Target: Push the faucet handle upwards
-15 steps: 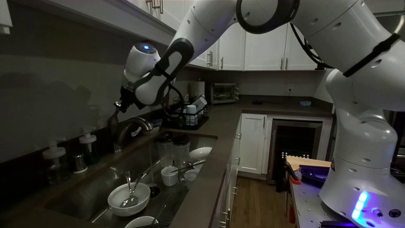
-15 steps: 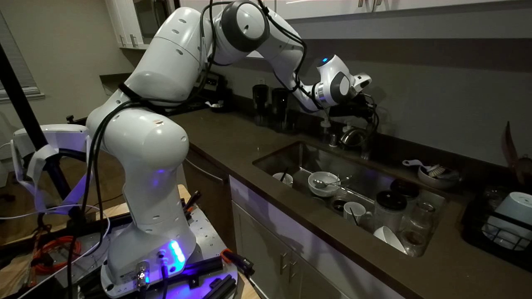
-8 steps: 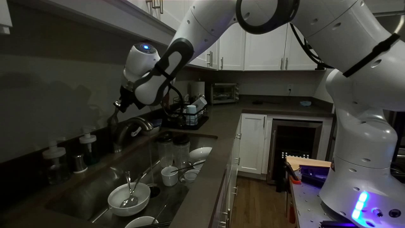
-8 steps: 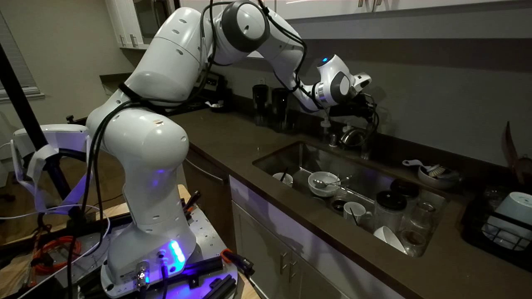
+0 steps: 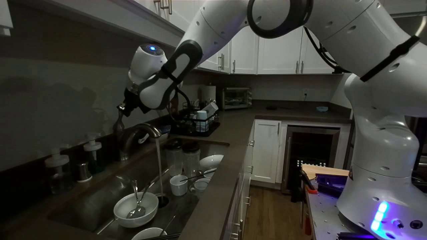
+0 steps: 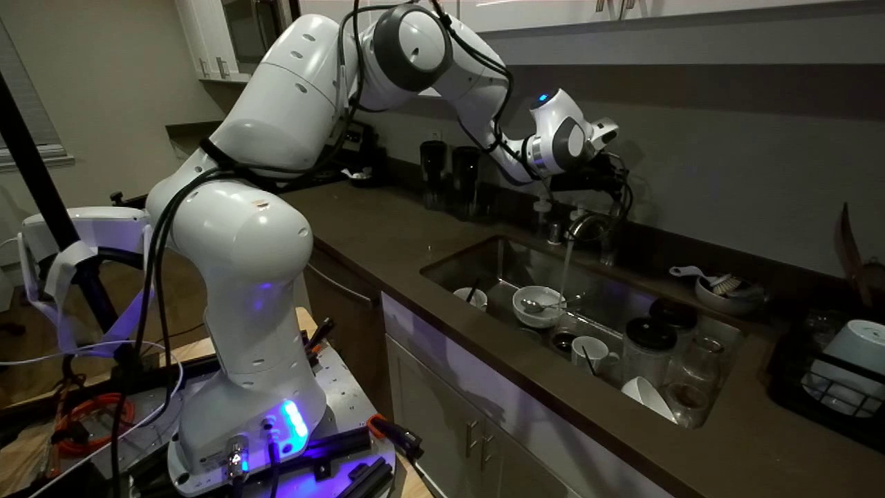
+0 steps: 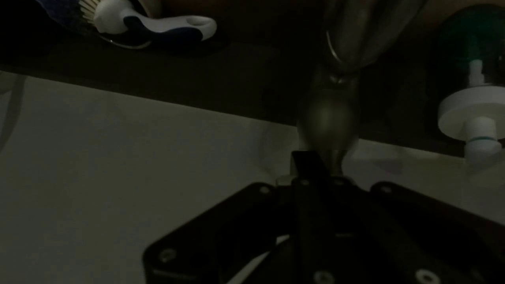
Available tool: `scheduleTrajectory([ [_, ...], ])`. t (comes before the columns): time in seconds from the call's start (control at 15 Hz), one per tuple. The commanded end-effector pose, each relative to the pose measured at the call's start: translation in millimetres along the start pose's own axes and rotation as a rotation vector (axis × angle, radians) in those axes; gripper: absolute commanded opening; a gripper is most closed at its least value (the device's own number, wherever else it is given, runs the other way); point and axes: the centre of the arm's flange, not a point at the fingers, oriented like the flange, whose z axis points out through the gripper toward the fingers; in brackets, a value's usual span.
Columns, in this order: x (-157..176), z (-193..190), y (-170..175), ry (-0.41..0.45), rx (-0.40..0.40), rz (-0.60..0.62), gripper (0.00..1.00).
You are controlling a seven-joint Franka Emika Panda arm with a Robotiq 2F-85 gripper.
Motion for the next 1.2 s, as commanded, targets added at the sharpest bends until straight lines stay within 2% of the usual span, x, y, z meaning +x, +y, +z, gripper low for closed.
scheduleTrajectory([
  [0.0,41,3,-1,0.078,0.001,-0.007,0.0],
  [0.2,63,-1,0,0.126,-0.001,-0.001,0.0],
  [0.4,68,-7,-2,0.152,-0.005,-0.001,0.0],
  [1.13,29,-16,10,0.208,-0.024,0.021,0.0],
])
